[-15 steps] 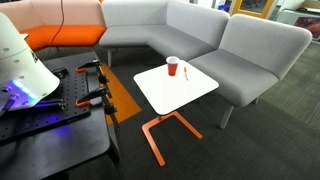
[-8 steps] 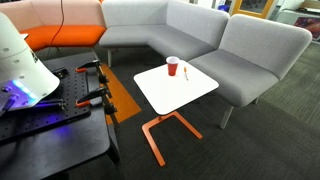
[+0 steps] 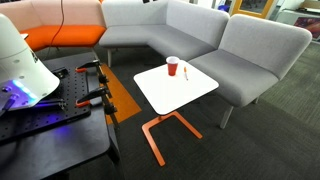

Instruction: Put the pen in the cup

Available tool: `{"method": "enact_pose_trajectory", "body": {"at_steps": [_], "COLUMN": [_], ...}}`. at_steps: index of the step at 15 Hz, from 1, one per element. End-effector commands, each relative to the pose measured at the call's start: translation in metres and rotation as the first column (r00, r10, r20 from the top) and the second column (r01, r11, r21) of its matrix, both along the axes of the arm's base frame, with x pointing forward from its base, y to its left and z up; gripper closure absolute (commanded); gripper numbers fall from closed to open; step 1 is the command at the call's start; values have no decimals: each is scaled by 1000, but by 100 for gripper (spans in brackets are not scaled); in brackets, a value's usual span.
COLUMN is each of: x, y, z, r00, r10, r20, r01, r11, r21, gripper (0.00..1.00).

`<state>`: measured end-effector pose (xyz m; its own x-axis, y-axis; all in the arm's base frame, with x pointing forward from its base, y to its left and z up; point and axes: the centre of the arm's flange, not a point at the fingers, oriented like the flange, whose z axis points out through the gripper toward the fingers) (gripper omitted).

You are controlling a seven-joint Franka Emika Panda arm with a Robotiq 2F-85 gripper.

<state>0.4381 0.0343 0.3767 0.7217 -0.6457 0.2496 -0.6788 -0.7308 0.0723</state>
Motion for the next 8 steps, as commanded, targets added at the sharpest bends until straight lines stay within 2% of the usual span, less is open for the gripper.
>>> {"method": "enact_pose_trajectory", "body": {"at_steps": [1,5,8], "x": [95,155,190], "y": [6,8,4], "z": [-48,-98,-154], "r00": [980,916,838], "r10": [-192,-393,-530], "r20": [-47,-79,-130], "r01": [195,400,545], "r11": [979,909,828], "r21": [59,119,132], "gripper": [0,0,0]}}
